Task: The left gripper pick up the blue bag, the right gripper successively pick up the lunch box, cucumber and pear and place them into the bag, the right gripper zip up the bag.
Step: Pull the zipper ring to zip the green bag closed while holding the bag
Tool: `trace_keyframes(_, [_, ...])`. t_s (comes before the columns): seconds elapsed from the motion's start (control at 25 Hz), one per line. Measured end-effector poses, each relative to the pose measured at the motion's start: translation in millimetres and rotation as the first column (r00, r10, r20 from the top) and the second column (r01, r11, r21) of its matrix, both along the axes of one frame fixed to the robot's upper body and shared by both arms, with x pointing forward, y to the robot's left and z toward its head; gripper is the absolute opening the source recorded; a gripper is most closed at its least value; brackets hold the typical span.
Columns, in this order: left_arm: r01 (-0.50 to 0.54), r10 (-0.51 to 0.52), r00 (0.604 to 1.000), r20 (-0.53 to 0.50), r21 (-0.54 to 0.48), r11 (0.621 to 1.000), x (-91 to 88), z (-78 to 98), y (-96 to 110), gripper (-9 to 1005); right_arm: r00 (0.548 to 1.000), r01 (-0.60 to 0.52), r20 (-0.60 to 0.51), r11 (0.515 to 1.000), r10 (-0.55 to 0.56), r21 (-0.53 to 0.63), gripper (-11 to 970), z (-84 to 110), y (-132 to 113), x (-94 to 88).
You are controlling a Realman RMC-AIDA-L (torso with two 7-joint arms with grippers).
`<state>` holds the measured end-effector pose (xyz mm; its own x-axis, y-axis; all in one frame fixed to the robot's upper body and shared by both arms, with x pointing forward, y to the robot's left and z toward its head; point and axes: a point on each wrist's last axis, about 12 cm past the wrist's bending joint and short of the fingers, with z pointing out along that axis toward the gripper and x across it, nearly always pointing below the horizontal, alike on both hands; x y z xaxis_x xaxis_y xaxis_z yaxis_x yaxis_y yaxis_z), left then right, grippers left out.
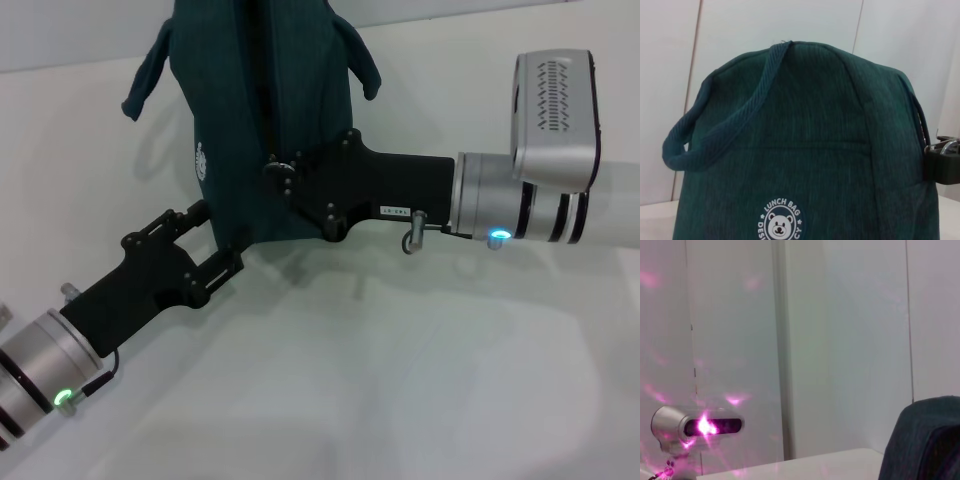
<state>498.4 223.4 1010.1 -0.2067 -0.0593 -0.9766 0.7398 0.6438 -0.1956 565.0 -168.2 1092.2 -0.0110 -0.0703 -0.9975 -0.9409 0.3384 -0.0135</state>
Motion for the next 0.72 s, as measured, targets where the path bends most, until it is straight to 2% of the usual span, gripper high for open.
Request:
trace_keyframes(0.2, [-0.003,0.003,1.000,0.002,0.009,1.000,1.2,-0.2,0.2,646,1.000,0.000,0.000,1.000,0.000,0.001,43,-0.2,-0.3,-0.4])
trace_keyframes(0.48, [0.007,-0.009,0.999,0.042,0.052,0.999,2.9,-0.2,-1.2,438,1.000,0.002,-0.002,1.000,-0.002,0.001,45,-0.7,-1.0,-0.8])
trace_keyframes(0.72, [0.003,-0.006,0.999,0.046,0.048,0.999,2.9,0.3,-0.9,254,1.000,0.011,-0.007,1.000,-0.011,0.001,47,-2.2,-3.8,-1.6])
